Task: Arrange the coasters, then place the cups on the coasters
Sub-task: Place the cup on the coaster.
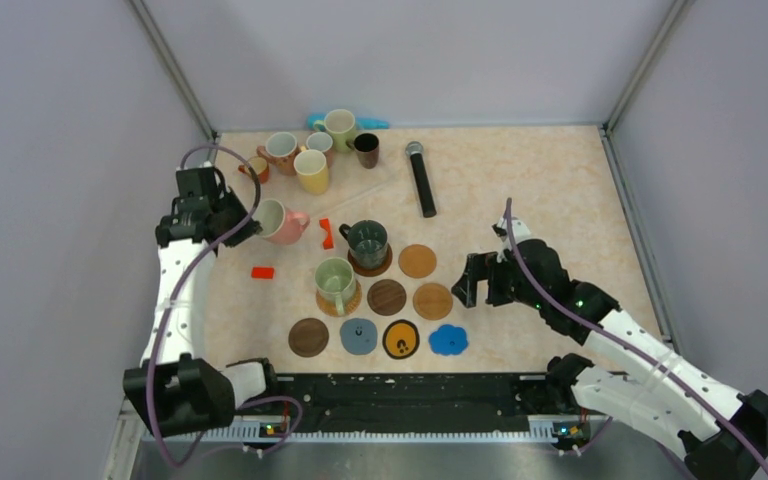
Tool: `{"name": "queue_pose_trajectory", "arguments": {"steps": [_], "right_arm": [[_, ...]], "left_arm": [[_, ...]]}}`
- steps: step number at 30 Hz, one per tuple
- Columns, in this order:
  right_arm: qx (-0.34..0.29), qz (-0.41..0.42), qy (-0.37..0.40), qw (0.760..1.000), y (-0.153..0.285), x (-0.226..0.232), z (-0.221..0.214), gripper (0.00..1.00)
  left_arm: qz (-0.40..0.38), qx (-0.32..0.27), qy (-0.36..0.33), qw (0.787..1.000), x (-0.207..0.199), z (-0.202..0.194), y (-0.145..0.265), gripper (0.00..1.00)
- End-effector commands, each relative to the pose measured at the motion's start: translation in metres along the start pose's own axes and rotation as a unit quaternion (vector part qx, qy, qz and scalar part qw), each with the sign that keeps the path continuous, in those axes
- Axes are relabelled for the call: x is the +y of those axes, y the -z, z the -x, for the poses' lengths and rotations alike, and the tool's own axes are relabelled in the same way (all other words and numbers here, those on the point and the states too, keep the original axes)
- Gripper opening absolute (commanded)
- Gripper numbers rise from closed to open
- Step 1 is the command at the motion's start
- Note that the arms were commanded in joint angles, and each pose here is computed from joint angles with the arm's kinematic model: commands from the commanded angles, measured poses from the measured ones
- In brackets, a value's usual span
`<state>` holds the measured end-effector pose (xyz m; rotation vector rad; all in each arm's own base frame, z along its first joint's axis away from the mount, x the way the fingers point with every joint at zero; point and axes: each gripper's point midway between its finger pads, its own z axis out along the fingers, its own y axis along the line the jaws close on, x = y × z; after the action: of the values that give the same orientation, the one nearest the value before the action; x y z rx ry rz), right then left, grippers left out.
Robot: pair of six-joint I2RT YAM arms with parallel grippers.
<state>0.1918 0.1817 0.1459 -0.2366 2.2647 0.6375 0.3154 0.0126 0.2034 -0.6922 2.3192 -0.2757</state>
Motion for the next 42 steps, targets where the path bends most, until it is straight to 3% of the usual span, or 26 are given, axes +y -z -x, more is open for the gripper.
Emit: {"name": "queue_pose_trajectory", "arguments": {"steps": [1,12,18,21,25,34,42], "right_arm": [[-0.010,0.007,-0.007,1.000,0.001,0.003,0.004,0.98],[-0.006,0.005,-0.008,1.000,-0.003,0.003,0.004,0.98],[-0.006,0.005,-0.009,1.000,-0.002,0.003,0.004,0.98],[-0.007,0.005,-0.010,1.000,-0.002,0.004,0.005,0.98],[-0.005,0.004,-0.011,1.000,-0.003,0.003,0.003,0.98],[-0.005,0.004,-0.011,1.000,-0.006,0.003,0.004,0.98],[-0.007,0.006,-0.011,1.000,-0.007,0.004,0.004,0.98]], "left_arm": [[-0.058,-0.040,-0.025,0.997,-0.016,-0.005,0.033,0.00],[-0.027,-0.010,0.070,0.997,0.009,-0.058,0.046,0.00],[0.006,-0.013,0.141,0.990,0.018,-0.065,0.051,0.00],[0.071,-0.024,0.216,0.974,0.038,-0.069,0.056,0.00],[0.156,0.004,0.281,0.947,0.059,-0.089,0.069,0.00],[0.214,0.026,0.364,0.906,0.072,-0.118,0.093,0.00],[0.234,0.070,0.385,0.890,0.077,-0.151,0.080,0.00]]}}
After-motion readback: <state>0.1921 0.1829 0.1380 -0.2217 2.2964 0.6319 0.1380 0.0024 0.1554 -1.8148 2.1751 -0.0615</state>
